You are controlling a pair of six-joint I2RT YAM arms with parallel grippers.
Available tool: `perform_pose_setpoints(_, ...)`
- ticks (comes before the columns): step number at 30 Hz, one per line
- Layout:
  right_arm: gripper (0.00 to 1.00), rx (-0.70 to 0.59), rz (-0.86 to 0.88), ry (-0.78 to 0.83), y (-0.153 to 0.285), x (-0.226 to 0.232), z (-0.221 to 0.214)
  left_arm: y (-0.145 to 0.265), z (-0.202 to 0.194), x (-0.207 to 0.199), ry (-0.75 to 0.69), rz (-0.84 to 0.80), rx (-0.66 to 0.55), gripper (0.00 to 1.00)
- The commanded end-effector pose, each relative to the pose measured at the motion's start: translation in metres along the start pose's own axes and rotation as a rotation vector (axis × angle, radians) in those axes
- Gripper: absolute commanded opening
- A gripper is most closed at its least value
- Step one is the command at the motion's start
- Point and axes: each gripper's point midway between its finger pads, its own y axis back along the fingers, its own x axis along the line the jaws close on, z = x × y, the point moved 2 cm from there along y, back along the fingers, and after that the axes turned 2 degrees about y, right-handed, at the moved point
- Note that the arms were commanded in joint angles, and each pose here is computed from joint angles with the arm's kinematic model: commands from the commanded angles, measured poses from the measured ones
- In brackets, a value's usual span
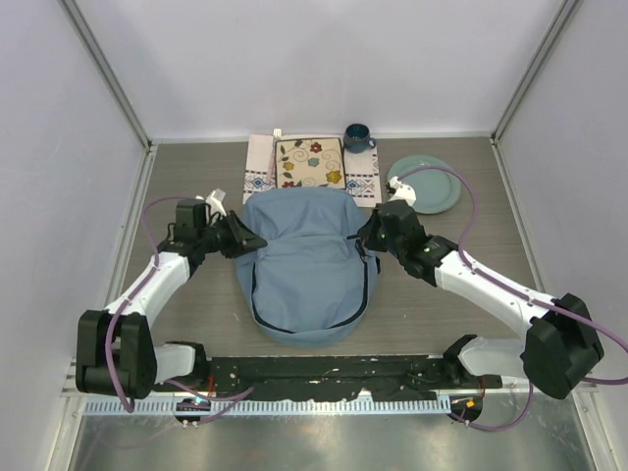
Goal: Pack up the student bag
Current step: Zip the student bag at the center of the board, then reset both arms
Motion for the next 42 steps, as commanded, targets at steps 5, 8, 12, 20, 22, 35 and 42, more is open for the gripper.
perform_pose_setpoints(5, 0.47, -0.139, -0.224, 0.005, 0.012, -0.048, 0.035, 0.018, 0.029, 0.000, -0.098, 0.087, -0.114, 0.49)
perform_pose_setpoints(8, 0.68, -0.168, -0.235, -0.011, 0.018, -0.055, 0.045, 0.037, 0.035, 0.013, -0.128, 0.224, -0.180, 0.70)
perform_pose_setpoints(12, 0.72, -0.148, -0.223, -0.027, 0.018, -0.061, 0.049, 0.066, 0.040, 0.015, -0.163, 0.320, -0.278, 0.89)
perform_pose_setpoints(20, 0.87, -0.081, -0.253, -0.070, 0.009, -0.081, 0.046, 0.096, 0.044, 0.057, -0.061, 0.631, -0.384, 1.00)
perform_pose_setpoints(22, 0.88, -0.045, -0.271, -0.118, 0.006, -0.096, 0.045, 0.103, 0.044, 0.069, -0.024, 0.720, -0.396, 0.99)
perform_pose_setpoints(35, 0.91, -0.199, -0.624, -0.213, 0.043, -0.202, 0.070, 0.114, 0.048, 0.081, 0.013, 0.806, -0.465, 1.00)
perform_pose_setpoints(42, 0.91, -0.416, -0.603, 0.015, 0.052, -0.201, 0.073, 0.113, 0.053, 0.073, -0.011, 0.750, -0.504, 0.99)
